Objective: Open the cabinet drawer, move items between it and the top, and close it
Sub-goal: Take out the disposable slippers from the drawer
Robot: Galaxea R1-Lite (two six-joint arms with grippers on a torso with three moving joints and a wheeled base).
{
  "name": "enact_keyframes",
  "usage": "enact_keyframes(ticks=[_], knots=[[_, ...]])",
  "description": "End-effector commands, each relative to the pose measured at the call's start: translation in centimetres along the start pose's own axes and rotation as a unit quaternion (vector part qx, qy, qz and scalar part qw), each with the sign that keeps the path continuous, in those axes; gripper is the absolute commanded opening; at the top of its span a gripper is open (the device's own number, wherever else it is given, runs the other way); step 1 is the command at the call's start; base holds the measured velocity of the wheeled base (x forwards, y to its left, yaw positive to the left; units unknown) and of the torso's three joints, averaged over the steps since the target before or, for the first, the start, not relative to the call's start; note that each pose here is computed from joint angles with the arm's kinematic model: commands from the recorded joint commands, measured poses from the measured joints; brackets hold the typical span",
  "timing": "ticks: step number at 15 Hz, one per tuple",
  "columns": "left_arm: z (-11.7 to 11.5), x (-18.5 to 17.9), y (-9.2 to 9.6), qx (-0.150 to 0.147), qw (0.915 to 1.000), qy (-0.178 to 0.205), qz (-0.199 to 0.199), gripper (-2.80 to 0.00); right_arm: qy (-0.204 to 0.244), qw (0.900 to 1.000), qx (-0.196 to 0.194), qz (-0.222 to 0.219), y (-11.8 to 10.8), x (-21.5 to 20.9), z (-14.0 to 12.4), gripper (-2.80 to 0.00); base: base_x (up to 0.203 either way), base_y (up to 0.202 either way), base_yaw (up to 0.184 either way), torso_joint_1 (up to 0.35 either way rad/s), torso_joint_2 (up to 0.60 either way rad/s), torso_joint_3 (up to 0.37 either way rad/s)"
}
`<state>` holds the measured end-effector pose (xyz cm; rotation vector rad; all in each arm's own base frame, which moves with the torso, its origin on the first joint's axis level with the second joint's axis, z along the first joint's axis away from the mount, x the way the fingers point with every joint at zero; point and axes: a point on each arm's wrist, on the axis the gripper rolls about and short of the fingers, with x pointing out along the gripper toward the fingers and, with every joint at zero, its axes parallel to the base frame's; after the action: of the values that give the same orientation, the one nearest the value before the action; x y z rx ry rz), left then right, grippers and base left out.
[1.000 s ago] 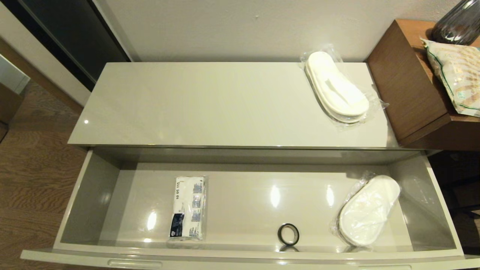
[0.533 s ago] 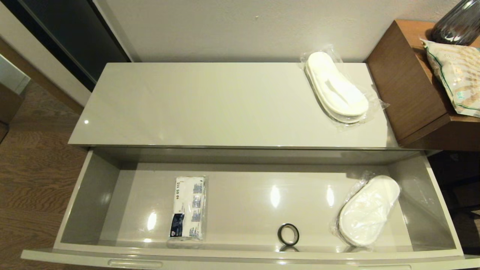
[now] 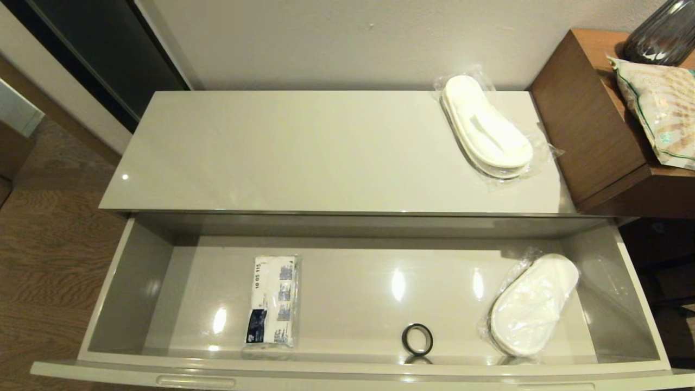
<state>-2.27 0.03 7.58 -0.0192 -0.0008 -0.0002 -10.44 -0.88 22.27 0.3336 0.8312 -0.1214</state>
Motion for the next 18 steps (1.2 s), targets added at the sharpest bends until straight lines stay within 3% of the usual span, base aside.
enact_keyframes(ticks=[1,3,5,10,18], knots=[[0.0,0.0,0.0,0.0,1.0,0.0,0.0,-2.8,0.005,1.0,0.0,-0.002,0.3,0.6,0.5,-2.8,0.0,0.0,0.0,0.0,0.0,0.0],[0.0,0.0,0.0,0.0,1.0,0.0,0.0,-2.8,0.01,1.0,0.001,-0.005,0.7,1.6,1.6,-2.8,0.0,0.0,0.0,0.0,0.0,0.0],[0.0,0.0,0.0,0.0,1.0,0.0,0.0,-2.8,0.049,0.999,0.0,-0.021,1.6,4.0,3.5,-2.8,0.0,0.0,0.0,0.0,0.0,0.0],[0.0,0.0,0.0,0.0,1.0,0.0,0.0,-2.8,0.052,0.998,0.002,-0.024,4.0,9.0,8.9,-2.8,0.0,0.0,0.0,0.0,0.0,0.0],[0.0,0.0,0.0,0.0,1.0,0.0,0.0,-2.8,0.06,0.998,0.01,-0.034,4.9,15.9,10.4,-2.8,0.0,0.0,0.0,0.0,0.0,0.0]])
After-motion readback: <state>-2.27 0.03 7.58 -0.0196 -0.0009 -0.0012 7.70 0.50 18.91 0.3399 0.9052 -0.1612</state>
